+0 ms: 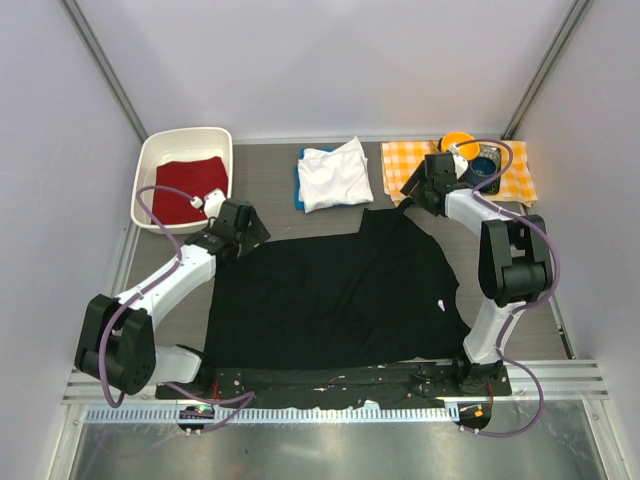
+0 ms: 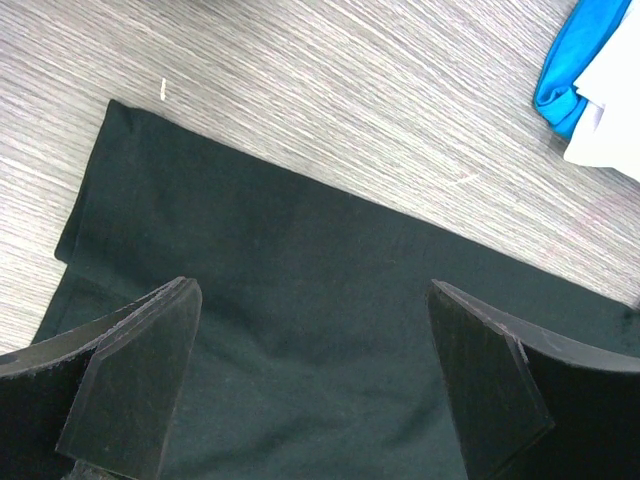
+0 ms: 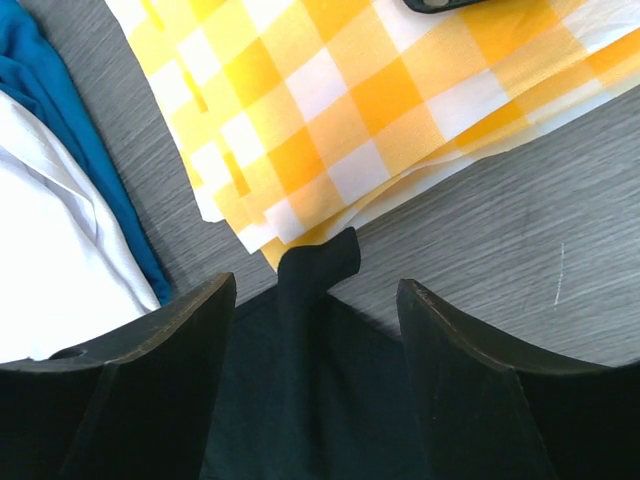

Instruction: Fold and stack the t-shirts

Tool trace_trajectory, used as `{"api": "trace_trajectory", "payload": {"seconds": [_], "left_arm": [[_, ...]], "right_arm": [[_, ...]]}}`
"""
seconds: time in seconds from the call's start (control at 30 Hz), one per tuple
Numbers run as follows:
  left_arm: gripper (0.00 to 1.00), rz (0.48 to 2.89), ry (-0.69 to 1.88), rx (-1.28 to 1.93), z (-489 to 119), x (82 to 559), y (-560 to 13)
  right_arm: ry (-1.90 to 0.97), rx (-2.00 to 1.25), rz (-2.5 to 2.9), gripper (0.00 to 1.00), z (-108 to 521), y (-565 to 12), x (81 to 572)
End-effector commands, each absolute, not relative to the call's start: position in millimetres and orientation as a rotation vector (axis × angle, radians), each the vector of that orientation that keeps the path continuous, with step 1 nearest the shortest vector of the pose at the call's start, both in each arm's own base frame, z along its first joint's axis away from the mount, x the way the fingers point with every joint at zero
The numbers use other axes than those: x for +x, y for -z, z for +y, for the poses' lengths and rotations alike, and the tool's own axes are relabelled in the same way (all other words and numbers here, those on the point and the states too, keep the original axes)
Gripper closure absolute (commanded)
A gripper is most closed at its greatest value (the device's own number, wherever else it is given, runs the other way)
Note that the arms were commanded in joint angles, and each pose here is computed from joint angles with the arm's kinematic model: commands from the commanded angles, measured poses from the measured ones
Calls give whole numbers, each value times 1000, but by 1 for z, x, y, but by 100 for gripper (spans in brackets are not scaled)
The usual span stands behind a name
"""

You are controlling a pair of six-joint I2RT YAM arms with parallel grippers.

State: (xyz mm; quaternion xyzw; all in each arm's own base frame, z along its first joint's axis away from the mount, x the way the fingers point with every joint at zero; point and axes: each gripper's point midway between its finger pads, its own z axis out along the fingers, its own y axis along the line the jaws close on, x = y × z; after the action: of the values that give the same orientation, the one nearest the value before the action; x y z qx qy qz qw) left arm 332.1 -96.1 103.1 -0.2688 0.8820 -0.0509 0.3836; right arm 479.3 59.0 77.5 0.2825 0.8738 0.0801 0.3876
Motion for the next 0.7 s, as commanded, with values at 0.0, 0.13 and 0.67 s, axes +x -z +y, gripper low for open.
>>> {"api": "trace_trajectory", "payload": {"seconds": [0.0,0.13,0.67], "left_arm": [[0,2206,116,-680,-94,344,-116],[0,2210,114,-679,-94,344,-115],[0,2197,-9,-676,-76,341,-111]], "right_arm": [[-287,733,2162,30,68,-89,494],[-280,740,2171,40,68,-81,496],[-278,737,2189,99,69,-72,497]]}}
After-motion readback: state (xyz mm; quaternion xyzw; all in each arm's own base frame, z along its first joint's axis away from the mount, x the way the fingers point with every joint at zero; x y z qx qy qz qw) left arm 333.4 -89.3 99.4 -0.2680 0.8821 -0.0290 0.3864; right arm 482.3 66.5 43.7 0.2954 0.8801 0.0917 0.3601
